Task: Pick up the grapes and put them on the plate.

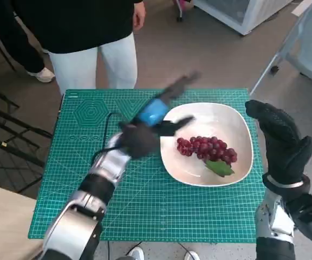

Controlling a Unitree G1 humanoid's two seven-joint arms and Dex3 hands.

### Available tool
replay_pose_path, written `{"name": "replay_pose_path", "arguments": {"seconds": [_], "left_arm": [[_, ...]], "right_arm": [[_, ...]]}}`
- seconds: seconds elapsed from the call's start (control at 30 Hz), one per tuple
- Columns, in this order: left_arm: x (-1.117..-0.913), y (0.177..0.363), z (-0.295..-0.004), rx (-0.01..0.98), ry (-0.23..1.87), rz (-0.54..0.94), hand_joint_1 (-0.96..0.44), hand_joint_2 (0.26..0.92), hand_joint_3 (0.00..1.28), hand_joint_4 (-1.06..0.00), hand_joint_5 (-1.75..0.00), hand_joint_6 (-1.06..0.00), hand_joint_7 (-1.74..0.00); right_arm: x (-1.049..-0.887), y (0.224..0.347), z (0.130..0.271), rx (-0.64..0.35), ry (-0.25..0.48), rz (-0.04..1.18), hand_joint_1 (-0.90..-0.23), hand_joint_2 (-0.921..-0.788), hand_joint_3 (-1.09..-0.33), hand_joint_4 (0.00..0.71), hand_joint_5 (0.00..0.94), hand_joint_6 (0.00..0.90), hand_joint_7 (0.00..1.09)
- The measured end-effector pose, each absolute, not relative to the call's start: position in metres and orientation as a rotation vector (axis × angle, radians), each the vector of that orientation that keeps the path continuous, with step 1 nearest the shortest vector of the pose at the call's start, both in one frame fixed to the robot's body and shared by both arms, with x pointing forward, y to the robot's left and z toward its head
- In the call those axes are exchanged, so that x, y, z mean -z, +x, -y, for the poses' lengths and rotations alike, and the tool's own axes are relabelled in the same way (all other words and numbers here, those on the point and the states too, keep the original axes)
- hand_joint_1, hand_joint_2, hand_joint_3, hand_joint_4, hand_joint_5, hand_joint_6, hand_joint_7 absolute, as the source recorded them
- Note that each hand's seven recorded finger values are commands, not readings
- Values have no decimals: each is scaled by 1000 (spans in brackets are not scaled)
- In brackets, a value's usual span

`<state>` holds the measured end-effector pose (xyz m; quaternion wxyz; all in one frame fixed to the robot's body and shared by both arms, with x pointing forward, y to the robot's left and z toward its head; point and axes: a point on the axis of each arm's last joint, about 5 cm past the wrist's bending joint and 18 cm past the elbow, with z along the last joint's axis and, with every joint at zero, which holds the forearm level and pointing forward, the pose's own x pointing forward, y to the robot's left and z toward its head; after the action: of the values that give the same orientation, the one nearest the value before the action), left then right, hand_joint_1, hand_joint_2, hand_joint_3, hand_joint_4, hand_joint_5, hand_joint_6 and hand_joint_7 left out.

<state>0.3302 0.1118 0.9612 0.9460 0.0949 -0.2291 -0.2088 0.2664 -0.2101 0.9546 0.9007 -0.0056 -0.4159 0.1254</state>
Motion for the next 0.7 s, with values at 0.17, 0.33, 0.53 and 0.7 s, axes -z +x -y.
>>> {"name": "replay_pose_path", "arguments": {"seconds": [0.17, 0.33, 0.53, 0.7], "left_arm": [[-946, 318, -133, 375, 26, 522, -658, 921, 466, -4, 0, -13, -1], [-935, 306, -152, 369, -14, 552, -623, 921, 417, -2, 0, -39, -18], [-929, 293, -170, 361, -9, 578, -632, 921, 367, -58, -20, -98, -41], [-924, 286, -178, 341, -12, 582, -628, 921, 335, -116, -32, -144, -55]], "right_arm": [[-955, 266, 209, -262, -10, 866, -545, -921, -651, 166, 6, -1, 349], [-955, 266, 208, -264, -9, 870, -543, -921, -649, 168, 6, -1, 350], [-955, 266, 207, -267, -7, 871, -544, -921, -649, 167, 5, -1, 348], [-955, 266, 205, -272, -6, 871, -545, -921, -649, 166, 5, -1, 345]]}}
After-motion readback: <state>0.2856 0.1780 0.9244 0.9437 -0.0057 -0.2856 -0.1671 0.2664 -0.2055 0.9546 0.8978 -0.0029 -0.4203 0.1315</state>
